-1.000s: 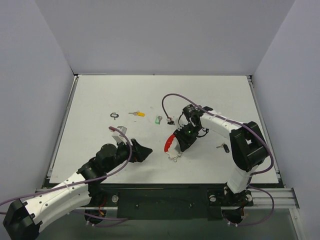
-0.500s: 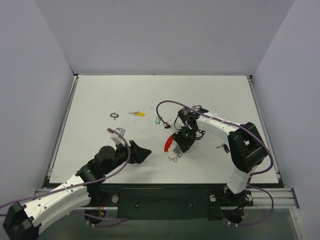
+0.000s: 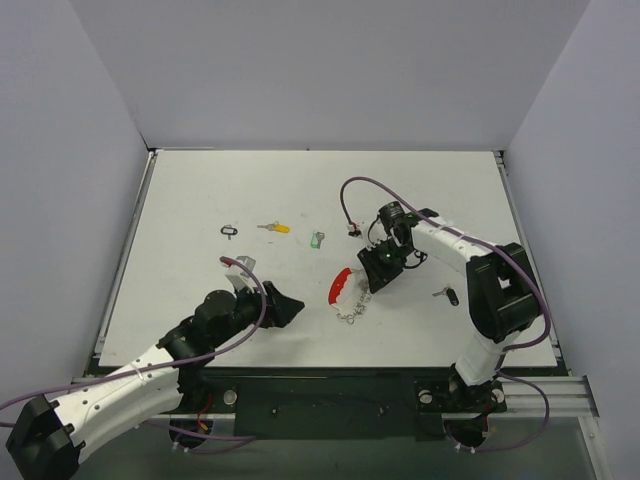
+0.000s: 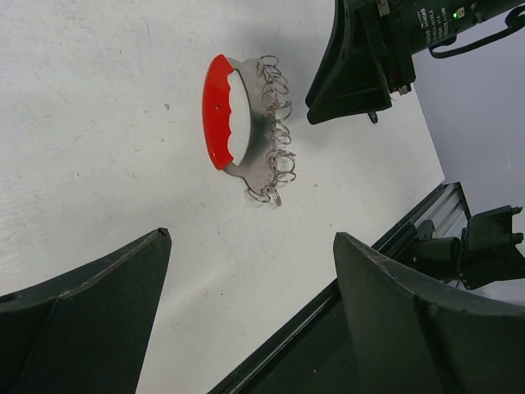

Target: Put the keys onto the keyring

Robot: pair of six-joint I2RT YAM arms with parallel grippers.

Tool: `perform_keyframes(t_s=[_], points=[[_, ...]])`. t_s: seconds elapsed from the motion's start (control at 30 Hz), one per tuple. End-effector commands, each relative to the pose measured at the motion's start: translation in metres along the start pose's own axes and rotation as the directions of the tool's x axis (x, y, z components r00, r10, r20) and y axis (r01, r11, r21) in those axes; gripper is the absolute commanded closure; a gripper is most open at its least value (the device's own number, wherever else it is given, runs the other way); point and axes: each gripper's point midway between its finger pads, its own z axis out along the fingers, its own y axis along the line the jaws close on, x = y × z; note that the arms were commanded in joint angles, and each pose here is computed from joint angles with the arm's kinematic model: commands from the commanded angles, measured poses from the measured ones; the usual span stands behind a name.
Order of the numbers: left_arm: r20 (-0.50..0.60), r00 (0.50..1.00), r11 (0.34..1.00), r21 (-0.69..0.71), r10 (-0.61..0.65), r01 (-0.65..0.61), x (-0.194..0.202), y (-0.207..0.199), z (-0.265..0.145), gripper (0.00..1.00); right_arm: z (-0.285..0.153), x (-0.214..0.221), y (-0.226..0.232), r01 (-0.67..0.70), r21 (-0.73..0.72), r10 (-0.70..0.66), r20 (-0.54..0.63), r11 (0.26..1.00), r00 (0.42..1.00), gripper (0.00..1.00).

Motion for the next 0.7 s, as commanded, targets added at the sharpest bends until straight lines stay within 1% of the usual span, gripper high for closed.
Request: perform_keyframes(t_s=[0.0, 0.33, 0.67], points=[[0.04, 0.999, 0.998, 0.057, 0.007, -0.009, -0.011, -0.014, 0.002, 0.09, -0.003, -0.016, 0.016, -0.059, -0.075, 0.063, 0.044, 0.995, 0.997, 0.75], [0.043, 0.999, 0.999, 0.052, -0.001, -0.002, -0.01, -0.012, 0.002, 0.09, 0.005, -0.017, 0.01, -0.107, -0.07, 0.11, 0.03, 0.992, 0.994, 0.82], [0.043, 0.999, 0.999, 0.054, -0.004, 0.001, -0.01, -0.012, 0.003, 0.09, 0.012, -0.016, 0.001, -0.138, -0.041, 0.138, 0.004, 0.99, 0.99, 0.83]])
